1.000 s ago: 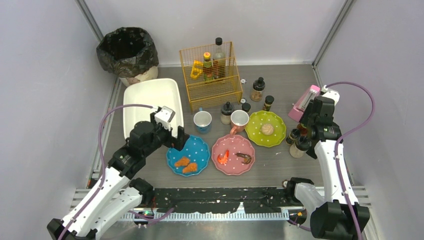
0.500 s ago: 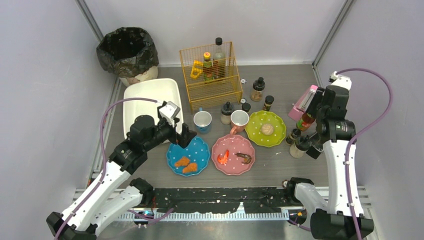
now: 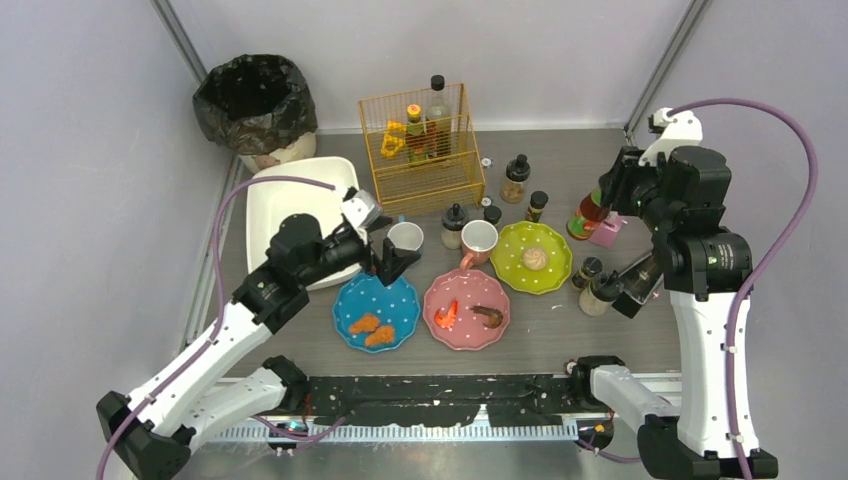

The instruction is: Clear the kitchen counter

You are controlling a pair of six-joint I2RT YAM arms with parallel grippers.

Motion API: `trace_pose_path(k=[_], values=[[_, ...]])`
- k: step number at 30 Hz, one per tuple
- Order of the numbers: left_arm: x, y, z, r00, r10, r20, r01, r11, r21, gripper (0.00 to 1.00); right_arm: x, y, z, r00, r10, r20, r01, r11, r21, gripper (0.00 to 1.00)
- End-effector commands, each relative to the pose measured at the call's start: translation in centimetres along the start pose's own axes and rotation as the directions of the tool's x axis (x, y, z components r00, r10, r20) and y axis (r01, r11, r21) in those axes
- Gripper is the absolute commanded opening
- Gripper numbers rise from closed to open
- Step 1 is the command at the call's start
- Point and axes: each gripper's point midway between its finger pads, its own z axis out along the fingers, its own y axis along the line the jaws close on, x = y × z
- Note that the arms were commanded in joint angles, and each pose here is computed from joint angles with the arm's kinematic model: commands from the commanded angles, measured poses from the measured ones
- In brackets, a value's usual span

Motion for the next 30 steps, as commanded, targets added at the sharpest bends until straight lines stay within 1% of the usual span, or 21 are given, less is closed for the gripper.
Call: trace_pose_path(k=[1,4,8,13,15,22,27,30], values=[[-7.4,-2.7,1.1,0.968,0.102,0.230,-0.131,0.985,0.116,0.93,-3.7,4.5,-2.5,0.993,-0.043,0.111,0.065,0.976,-0.207,0.06],[-9.0,-4.1,2.4,0.952,0.110,0.284,-0.164,0.971,0.175,0.93,-3.4,7.1,-3.4,0.993,-0.059,0.106,0.091,0.940,-0.328,0.06],[-10.2,-5.9,4.7,0.939,0.107,0.326,-0.195,0.948,0.250,0.93,-2.5,9.5,-4.3,0.991,-0.085,0.099,0.120,0.888,-0.444,0.05],[-10.7,-8.8,7.4,0.928,0.103,0.358,-0.236,0.906,0.350,0.93,-1.1,12.1,-5.3,0.990,-0.103,0.096,0.139,0.814,-0.564,0.06],[-10.3,-9.8,8.6,0.927,0.094,0.363,-0.240,0.892,0.383,0.93,-0.6,12.9,-5.7,0.990,-0.106,0.096,0.142,0.785,-0.603,0.06],[-9.7,-12.4,11.4,0.926,0.075,0.371,-0.247,0.863,0.441,0.93,1.3,14.8,-6.8,0.987,-0.134,0.091,0.159,0.702,-0.695,0.06],[-9.6,-13.4,12.9,0.932,0.055,0.358,-0.229,0.855,0.465,0.89,2.2,15.5,-7.6,0.985,-0.146,0.089,0.164,0.662,-0.731,0.06],[-9.5,-14.1,13.5,0.937,0.031,0.347,-0.208,0.849,0.486,0.84,2.5,15.6,-7.8,0.979,-0.167,0.116,0.198,0.642,-0.741,0.05]])
